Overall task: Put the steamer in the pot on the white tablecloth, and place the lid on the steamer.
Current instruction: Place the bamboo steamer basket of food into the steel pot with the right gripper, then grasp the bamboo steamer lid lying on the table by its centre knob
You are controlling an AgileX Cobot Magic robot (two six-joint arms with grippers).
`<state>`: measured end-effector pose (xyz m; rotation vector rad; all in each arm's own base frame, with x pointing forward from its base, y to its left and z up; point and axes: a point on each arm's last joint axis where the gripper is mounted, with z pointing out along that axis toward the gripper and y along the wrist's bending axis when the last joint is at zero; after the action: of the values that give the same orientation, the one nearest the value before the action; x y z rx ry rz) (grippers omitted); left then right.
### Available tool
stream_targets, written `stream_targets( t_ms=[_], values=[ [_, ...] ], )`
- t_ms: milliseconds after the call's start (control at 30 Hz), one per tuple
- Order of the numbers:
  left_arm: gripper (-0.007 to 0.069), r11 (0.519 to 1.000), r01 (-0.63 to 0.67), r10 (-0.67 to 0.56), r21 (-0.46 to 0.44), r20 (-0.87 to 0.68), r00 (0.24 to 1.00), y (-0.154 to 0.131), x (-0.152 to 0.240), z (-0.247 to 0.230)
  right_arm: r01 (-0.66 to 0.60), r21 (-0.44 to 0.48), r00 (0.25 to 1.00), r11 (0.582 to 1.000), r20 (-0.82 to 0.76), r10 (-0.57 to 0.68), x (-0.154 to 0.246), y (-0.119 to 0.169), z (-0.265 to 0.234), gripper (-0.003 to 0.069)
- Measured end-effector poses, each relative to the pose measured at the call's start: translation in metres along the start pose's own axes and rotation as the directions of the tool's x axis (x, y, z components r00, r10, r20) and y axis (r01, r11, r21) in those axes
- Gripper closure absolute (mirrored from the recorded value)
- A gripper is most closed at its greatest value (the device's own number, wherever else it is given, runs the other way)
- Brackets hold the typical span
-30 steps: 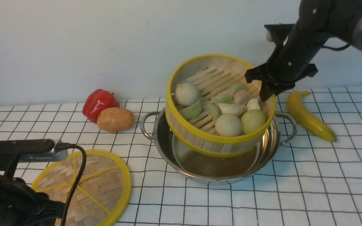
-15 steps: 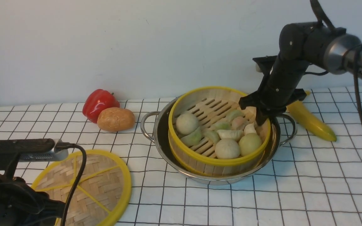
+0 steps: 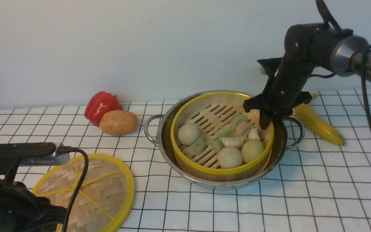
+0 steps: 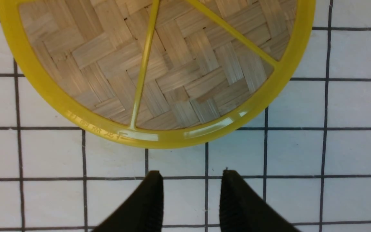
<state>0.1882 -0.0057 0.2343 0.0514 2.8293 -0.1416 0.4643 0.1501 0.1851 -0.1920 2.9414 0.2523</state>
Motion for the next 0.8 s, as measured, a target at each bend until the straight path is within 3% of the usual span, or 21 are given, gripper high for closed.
stream_targets(
  t_ms=[300, 467, 800],
  values=[
    [0.0382, 1.0, -0.001, 0.001, -0.003, 0.021, 1.0, 0.0, -0.002, 0.0, -0.022, -0.037, 1.0, 0.999, 0.004, 0.022, -0.001, 0.004, -0.002, 0.0335],
    [0.0382, 1.0, -0.001, 0.002, -0.011, 0.081, 0.997, 0.001, -0.007, 0.0, -0.019, -0.042, 1.0, 0.999, 0.024, 0.02, -0.001, 0.005, -0.012, 0.0271],
    [0.0382, 1.0, 0.002, 0.003, -0.027, 0.191, 0.982, 0.003, -0.018, 0.0, 0.023, 0.001, 0.987, 1.0, 0.156, -0.022, -0.001, 0.007, -0.074, 0.0251]
  ],
)
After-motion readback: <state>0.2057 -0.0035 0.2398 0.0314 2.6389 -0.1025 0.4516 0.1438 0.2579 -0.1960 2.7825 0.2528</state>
